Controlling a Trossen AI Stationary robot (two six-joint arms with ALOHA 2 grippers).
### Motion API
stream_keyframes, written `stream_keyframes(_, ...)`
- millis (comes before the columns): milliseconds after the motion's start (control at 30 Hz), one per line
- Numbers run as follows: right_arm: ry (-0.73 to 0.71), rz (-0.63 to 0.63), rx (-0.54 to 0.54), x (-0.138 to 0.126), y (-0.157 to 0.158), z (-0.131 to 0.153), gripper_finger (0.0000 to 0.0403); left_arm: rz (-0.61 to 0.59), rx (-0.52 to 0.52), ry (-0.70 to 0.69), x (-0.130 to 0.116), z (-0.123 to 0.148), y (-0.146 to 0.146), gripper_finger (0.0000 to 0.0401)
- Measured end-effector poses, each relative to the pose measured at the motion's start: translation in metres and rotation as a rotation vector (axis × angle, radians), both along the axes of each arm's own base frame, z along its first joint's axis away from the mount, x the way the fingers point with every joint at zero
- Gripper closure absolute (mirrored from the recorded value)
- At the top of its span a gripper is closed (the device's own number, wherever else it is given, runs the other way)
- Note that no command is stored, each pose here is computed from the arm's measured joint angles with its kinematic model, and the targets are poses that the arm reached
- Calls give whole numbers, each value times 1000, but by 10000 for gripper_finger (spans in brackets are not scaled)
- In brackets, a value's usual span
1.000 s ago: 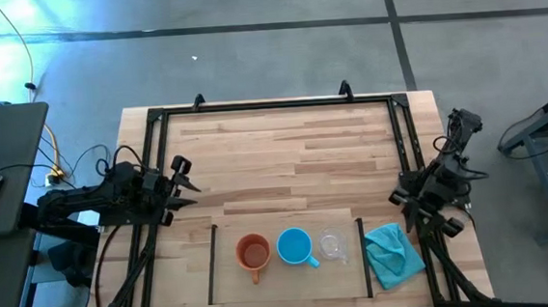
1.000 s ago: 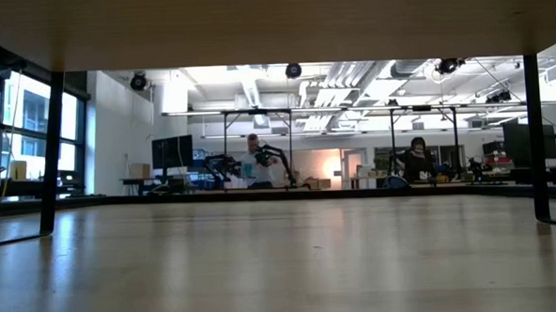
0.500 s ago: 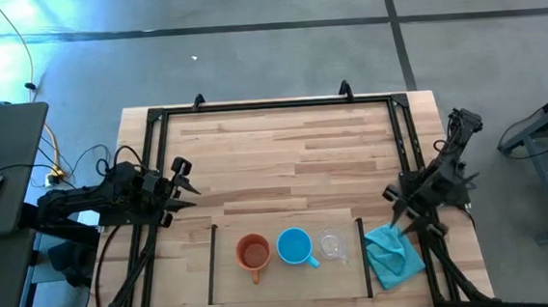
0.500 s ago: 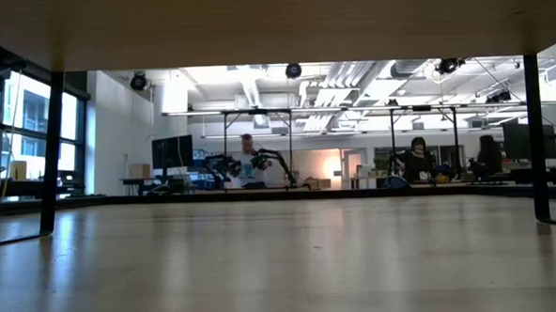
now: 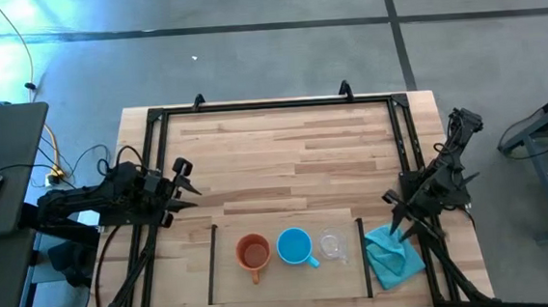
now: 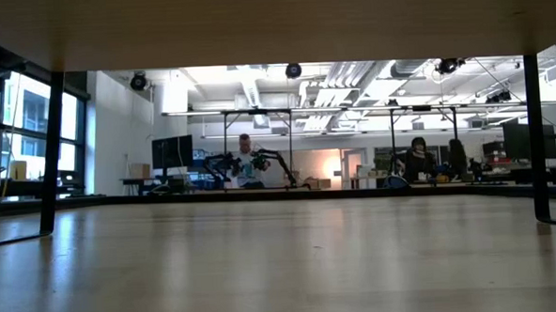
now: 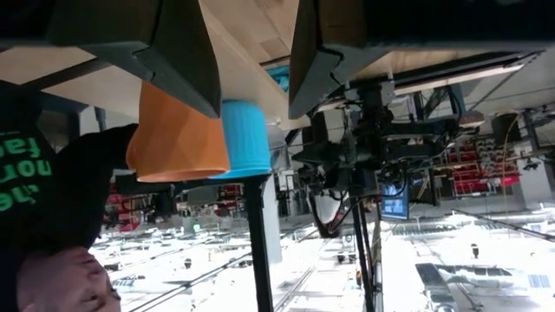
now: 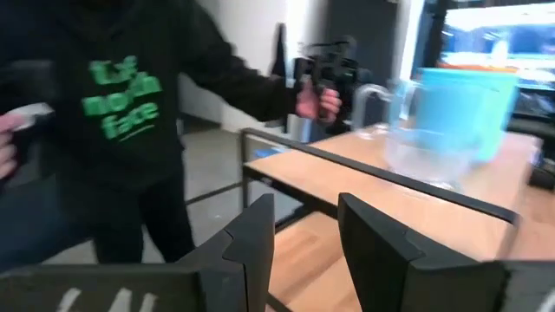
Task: Stack small to large cups/mugs on shelf
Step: Return to Home Position
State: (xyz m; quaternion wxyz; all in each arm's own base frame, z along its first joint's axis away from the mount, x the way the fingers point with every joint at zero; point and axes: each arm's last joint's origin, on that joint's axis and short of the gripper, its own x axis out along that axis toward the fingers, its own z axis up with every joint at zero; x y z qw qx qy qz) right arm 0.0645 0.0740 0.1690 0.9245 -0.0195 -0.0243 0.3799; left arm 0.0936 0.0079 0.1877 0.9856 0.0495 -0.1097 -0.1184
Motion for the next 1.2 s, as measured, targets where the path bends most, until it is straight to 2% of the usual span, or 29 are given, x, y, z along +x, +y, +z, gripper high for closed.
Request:
stream_keyframes(133, -27, 62, -46, -1, 1, -1, 281, 1, 2, 9, 0, -1, 0, 277)
stream_keyframes(367, -120, 8, -146, 2, -2, -2, 281, 14, 49, -2, 0, -1, 0, 277)
stream_keyframes(567, -118, -131, -159, 11, -11, -2, 301, 15, 51, -3, 0, -1, 0, 277)
stream_keyframes(833, -152, -351, -119, 23, -29, 5, 345, 16, 55, -4, 0, -1, 0, 277)
stream_keyframes(1067, -175, -515, -61, 28, -44, 11, 352, 15, 50, -3, 0, -1, 0, 277)
stream_keyframes(1200, -127, -643, 10, 30, -54, 11, 352, 14, 46, -2, 0, -1, 0, 277)
